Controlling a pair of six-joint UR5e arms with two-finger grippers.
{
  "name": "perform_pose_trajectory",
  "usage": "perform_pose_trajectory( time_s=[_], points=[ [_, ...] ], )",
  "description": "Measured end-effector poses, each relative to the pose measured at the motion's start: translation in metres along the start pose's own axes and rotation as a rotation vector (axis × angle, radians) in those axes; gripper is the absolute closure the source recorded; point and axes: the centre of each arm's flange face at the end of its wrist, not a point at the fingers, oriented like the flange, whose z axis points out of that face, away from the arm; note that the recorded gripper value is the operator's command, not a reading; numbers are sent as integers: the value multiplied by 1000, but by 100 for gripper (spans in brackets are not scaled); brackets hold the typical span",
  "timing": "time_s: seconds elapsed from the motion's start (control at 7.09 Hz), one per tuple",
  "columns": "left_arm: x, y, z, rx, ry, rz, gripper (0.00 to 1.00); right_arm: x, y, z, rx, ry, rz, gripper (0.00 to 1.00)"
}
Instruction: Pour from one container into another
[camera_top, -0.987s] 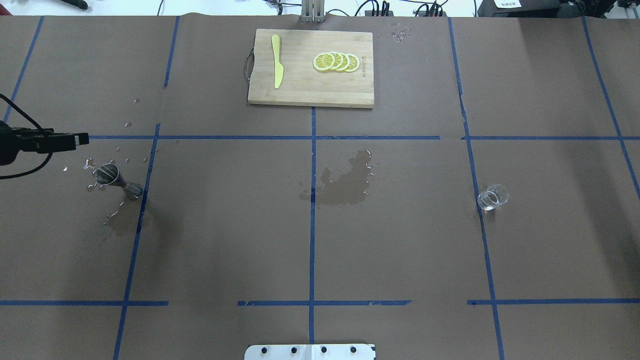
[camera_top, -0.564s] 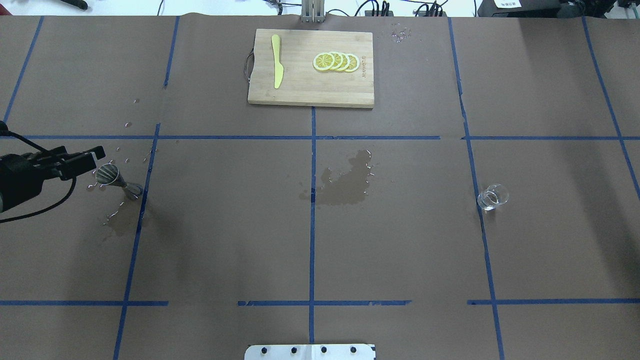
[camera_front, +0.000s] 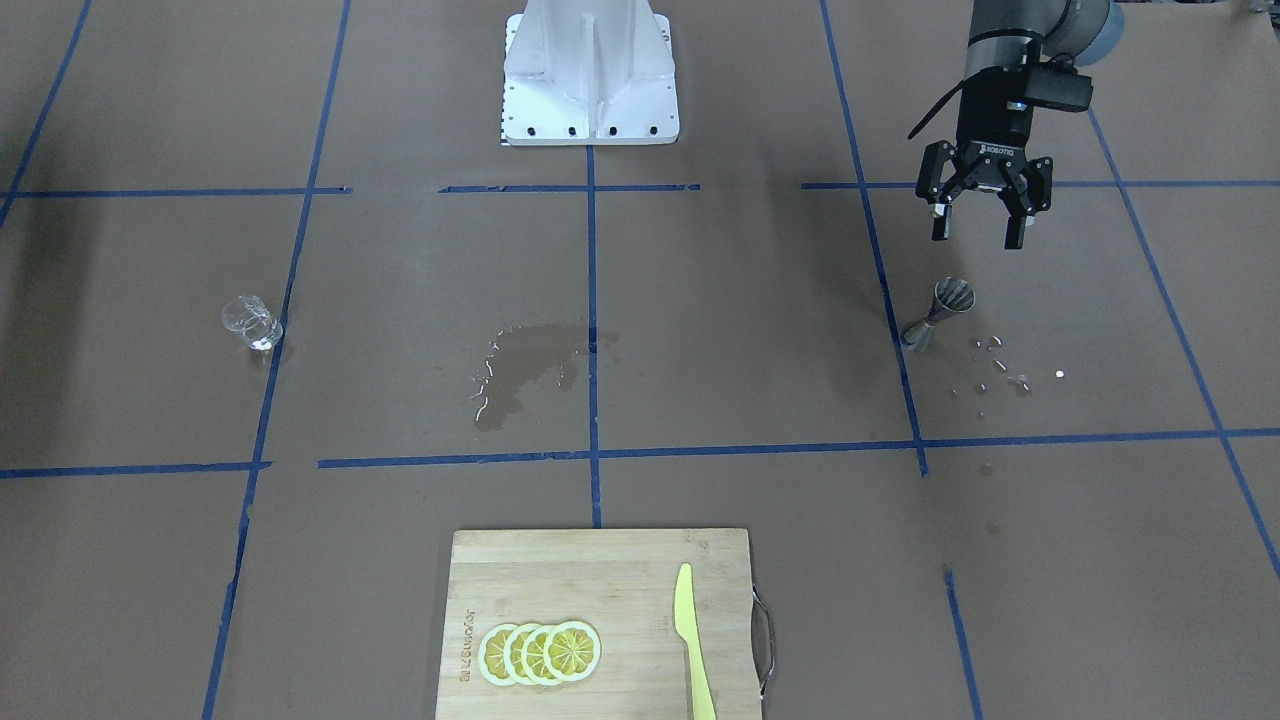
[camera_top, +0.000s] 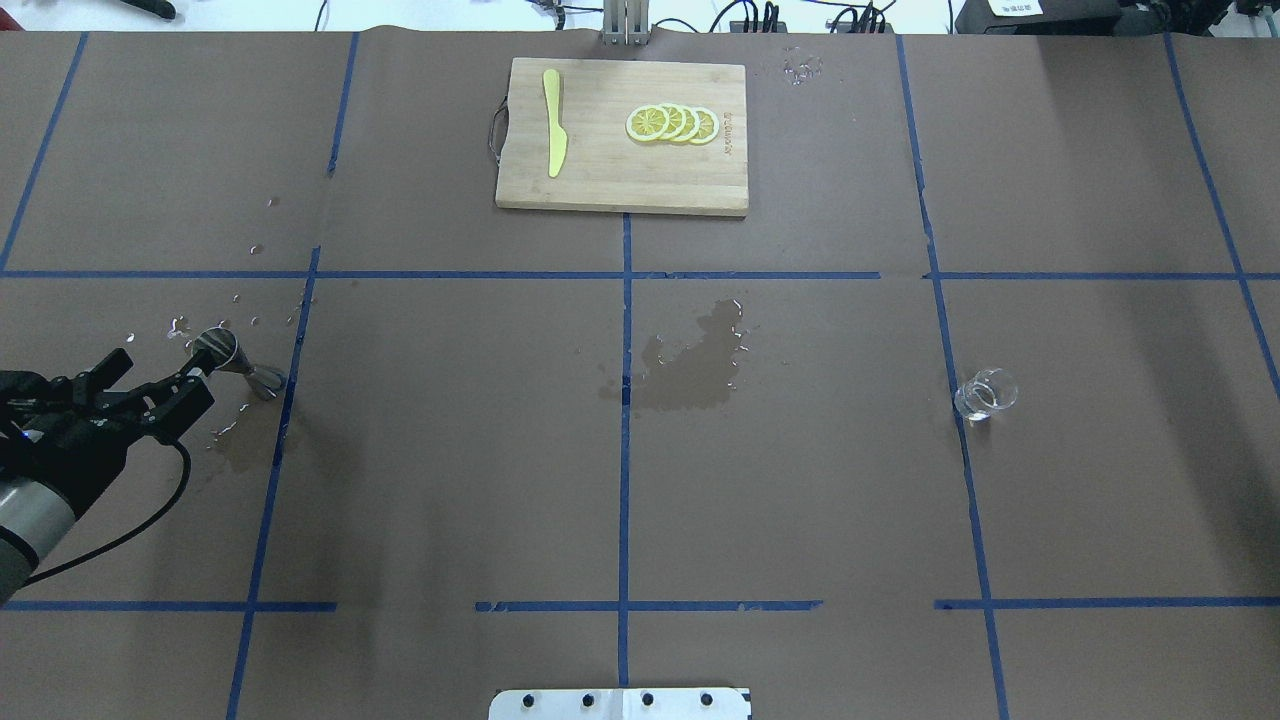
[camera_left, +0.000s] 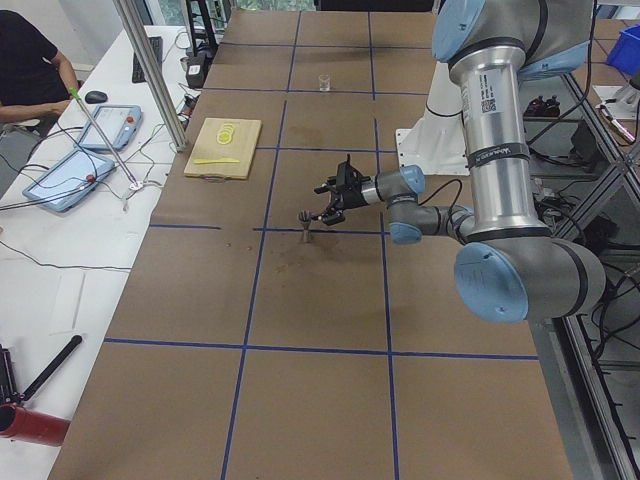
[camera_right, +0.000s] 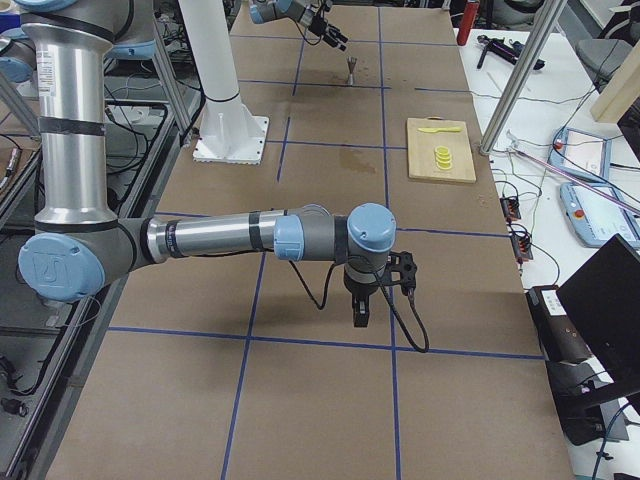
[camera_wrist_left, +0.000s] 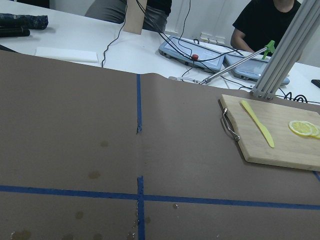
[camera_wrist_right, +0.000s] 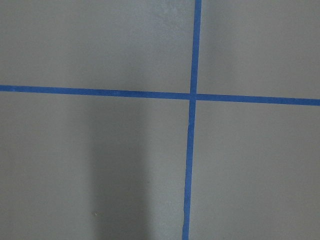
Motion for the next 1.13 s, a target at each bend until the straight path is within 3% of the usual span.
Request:
perform_pose_trajectory(
  time_s=[0.56,1.13],
  points=[
    [7,58,18,87,-34,70,1,1,2,1,-3,-1,4,0],
    [12,94,45,96,-56,102,2,2,3,2,-4,-1,4,0]
  ],
)
